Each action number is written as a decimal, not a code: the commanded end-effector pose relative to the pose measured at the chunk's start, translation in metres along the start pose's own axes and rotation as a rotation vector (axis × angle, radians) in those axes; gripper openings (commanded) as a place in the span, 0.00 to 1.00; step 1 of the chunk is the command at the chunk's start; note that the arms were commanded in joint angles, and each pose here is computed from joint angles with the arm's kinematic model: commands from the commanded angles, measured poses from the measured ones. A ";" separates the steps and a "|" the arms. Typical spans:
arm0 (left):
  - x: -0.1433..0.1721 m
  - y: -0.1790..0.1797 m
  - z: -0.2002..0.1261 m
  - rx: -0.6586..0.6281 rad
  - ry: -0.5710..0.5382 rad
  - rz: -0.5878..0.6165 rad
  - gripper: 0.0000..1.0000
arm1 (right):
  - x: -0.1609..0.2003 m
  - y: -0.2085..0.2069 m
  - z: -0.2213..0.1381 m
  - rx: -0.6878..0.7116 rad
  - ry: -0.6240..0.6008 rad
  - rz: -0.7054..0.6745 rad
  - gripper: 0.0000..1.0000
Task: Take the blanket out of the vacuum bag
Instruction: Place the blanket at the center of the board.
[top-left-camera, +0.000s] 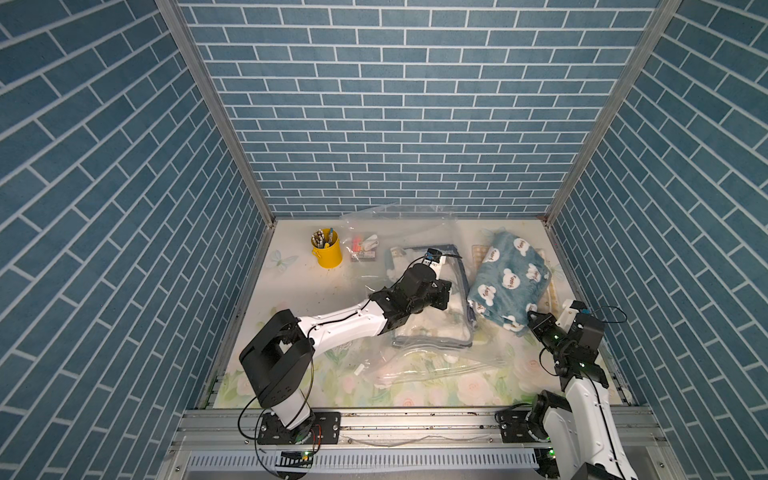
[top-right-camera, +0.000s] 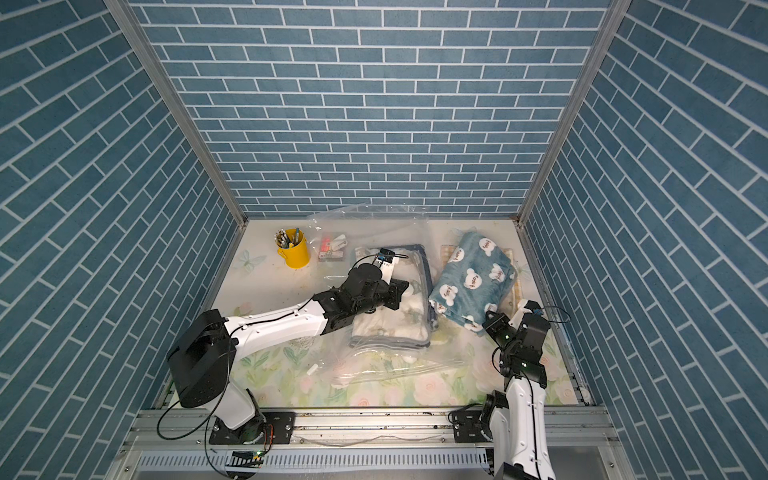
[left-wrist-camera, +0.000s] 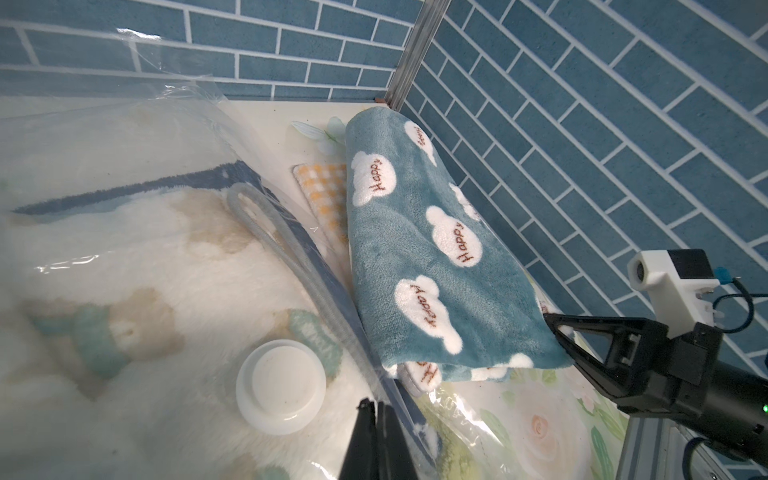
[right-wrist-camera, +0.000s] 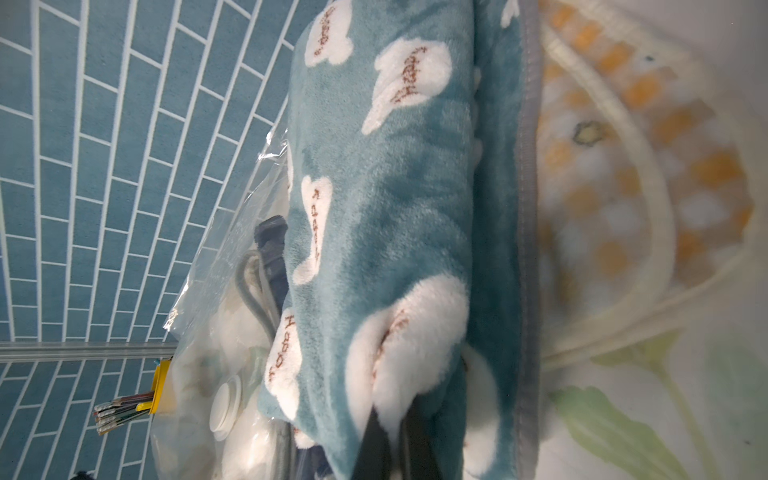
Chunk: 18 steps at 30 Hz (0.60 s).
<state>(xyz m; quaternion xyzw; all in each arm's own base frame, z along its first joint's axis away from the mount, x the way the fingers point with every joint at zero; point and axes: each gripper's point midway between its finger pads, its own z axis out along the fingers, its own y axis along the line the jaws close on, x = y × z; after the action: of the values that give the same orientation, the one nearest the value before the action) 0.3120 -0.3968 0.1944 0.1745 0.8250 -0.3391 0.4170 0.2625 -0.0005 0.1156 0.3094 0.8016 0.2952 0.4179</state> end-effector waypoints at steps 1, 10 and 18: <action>-0.001 -0.004 0.001 0.017 -0.008 0.001 0.00 | -0.007 0.003 -0.007 0.041 -0.014 -0.027 0.00; -0.002 -0.006 0.004 0.022 -0.003 0.009 0.00 | 0.011 -0.008 0.001 0.042 0.058 0.016 0.00; 0.002 -0.003 0.007 0.013 0.003 0.009 0.00 | 0.033 -0.046 0.012 0.134 0.088 0.039 0.01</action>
<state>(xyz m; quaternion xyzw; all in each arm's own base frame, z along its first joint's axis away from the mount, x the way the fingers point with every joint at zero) 0.3112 -0.3983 0.1905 0.1775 0.8266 -0.3398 0.4120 0.2398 0.0021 0.0547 0.3519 0.8264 0.2769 0.3414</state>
